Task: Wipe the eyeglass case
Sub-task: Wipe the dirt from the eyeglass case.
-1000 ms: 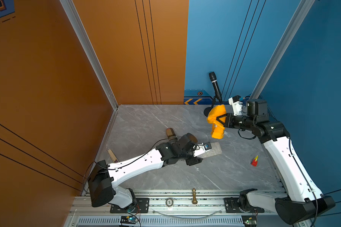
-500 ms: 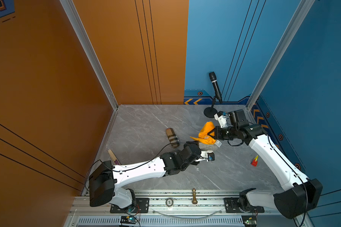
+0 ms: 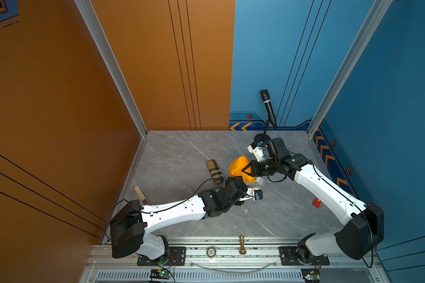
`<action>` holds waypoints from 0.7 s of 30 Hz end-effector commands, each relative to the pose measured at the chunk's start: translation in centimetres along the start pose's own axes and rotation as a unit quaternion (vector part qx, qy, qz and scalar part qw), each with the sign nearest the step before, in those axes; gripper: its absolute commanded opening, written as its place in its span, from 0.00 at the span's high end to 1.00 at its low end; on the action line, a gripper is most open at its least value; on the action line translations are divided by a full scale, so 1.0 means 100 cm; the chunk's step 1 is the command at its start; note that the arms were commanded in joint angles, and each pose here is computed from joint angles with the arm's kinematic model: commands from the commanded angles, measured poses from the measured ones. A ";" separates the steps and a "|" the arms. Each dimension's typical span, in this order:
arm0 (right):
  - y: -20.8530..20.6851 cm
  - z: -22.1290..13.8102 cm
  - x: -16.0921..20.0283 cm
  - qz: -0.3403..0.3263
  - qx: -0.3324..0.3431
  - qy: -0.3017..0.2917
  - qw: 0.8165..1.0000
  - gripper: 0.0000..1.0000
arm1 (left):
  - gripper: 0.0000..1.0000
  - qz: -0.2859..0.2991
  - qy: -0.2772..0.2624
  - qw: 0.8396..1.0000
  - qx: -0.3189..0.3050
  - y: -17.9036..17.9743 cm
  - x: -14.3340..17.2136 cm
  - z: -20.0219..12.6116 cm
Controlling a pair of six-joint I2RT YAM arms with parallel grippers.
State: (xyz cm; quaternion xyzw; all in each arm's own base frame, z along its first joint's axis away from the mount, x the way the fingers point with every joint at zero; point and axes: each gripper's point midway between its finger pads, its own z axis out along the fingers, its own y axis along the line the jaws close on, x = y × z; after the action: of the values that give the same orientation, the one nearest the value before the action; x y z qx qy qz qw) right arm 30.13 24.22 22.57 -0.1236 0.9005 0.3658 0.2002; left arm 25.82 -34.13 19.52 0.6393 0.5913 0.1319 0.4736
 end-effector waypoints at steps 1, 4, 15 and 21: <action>-0.032 -0.014 0.019 0.062 0.010 0.025 0.998 1.00 | 0.75 -0.095 -0.057 0.989 -0.103 0.070 -0.022 -0.019; -0.062 -0.036 0.026 0.085 0.039 0.012 0.996 1.00 | 0.75 -0.118 -0.062 0.985 -0.106 0.080 -0.016 -0.027; -0.062 -0.092 0.008 0.058 0.046 -0.081 0.994 1.00 | 0.76 -0.191 -0.052 0.980 0.011 0.034 0.010 -0.032; -0.080 -0.103 0.008 0.046 0.115 -0.089 0.988 1.00 | 0.76 -0.201 -0.008 0.979 0.040 0.025 0.039 -0.047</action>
State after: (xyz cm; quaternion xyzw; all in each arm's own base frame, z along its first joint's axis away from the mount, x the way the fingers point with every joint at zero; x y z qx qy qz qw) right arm 29.58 12.63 23.53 -0.0220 0.9115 0.3204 0.2571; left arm 25.78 -29.95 22.60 0.5407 0.6849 0.0228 0.4879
